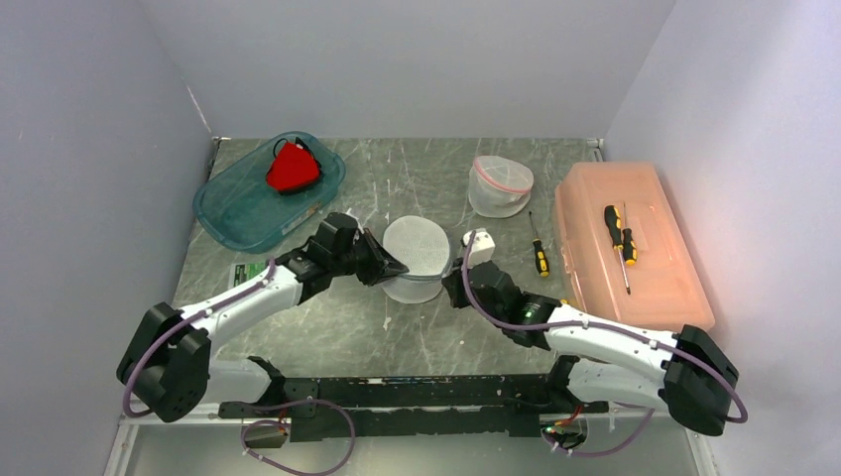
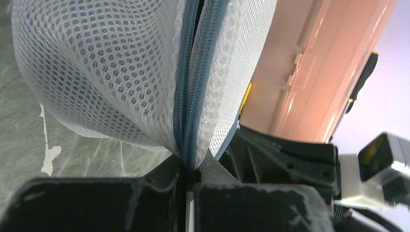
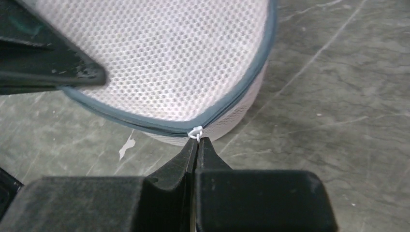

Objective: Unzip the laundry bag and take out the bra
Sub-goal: Unzip the laundry bag at the center of the board.

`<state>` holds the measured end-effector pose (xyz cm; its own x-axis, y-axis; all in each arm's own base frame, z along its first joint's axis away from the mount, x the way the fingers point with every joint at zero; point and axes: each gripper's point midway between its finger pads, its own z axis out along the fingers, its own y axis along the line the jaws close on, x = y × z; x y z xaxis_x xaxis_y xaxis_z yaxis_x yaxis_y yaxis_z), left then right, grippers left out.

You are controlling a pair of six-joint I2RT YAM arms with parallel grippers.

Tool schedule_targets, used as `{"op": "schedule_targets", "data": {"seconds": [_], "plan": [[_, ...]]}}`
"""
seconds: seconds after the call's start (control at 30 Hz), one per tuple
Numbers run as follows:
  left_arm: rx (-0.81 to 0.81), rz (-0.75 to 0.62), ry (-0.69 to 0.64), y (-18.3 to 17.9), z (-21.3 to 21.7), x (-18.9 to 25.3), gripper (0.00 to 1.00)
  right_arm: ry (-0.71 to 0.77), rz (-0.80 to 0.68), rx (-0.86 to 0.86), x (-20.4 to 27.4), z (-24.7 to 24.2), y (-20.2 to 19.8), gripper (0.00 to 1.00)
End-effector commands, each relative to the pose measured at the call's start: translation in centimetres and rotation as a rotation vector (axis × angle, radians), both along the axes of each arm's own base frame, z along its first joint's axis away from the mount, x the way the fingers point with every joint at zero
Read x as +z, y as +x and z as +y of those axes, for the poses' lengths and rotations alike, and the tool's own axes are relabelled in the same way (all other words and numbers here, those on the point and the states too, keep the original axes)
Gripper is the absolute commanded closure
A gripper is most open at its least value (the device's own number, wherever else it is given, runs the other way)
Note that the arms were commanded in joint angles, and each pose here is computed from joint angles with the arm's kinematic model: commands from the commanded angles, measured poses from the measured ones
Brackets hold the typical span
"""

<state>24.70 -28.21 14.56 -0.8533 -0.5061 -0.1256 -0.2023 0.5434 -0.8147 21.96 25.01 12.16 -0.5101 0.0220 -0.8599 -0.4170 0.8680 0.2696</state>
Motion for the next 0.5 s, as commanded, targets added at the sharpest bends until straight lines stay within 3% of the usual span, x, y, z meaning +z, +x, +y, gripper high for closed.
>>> {"op": "schedule_targets", "data": {"seconds": [0.0, 0.23, 0.47], "plan": [[-0.150, -0.137, 0.015, 0.5, -0.1, 1.8, 0.97, 0.010, -0.022, -0.015, 0.8, -1.4, 0.3, 1.00], [-0.475, -0.353, -0.060, 1.9, -3.4, 6.1, 0.93, 0.021, -0.172, 0.072, 5.5, -0.9, -1.2, 1.00], [-0.624, -0.346, -0.041, 3.9, -4.5, 4.9, 0.88, 0.015, -0.124, 0.090, 3.7, -0.3, -3.3, 1.00]]}}
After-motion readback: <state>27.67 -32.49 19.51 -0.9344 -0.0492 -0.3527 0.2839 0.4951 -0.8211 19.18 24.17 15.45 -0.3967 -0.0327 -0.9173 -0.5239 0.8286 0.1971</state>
